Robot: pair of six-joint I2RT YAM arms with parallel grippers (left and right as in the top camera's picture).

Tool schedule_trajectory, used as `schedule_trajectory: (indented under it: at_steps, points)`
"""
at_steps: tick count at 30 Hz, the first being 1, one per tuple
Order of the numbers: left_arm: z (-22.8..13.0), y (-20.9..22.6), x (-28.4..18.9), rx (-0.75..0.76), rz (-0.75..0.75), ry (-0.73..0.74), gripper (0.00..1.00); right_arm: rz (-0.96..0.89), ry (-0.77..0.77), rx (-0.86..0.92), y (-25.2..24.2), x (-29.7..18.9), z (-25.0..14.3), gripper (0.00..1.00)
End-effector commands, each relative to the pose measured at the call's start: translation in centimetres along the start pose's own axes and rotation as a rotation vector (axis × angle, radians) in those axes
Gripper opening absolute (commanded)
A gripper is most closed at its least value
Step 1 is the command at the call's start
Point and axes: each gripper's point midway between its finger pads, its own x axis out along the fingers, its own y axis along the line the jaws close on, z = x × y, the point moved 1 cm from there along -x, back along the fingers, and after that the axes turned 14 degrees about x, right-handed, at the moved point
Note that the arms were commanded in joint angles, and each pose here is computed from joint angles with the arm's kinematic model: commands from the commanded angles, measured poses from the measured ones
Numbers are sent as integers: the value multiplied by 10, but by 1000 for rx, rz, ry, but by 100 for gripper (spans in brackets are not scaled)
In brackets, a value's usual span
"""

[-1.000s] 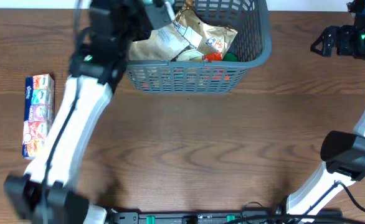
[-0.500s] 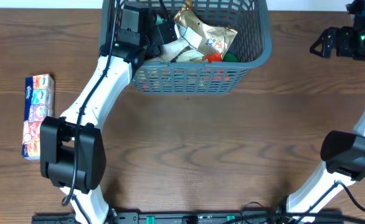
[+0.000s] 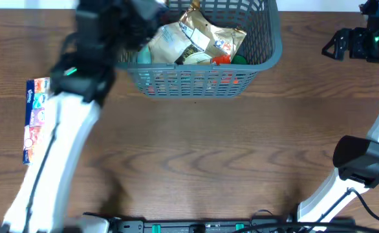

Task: Pack container
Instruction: 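Lower the wipes packet into the basket and open the left gripper, then move the left gripper to the stack of tissue packs and grasp it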

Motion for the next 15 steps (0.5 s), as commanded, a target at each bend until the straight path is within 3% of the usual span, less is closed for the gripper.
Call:
schedule_trajectory:
  at_steps: [1,9,15]
  points:
    - [-44,29,-32,-313,66,129,98,2,12,-4,-3,4,-1,99]
    - [-201,27,-114,-629,76,655,98,2,12,-4,-3,4,-1,99]
    - [-285,29,-136,-768,109,874,98,2,12,-4,-3,4,-1,99]
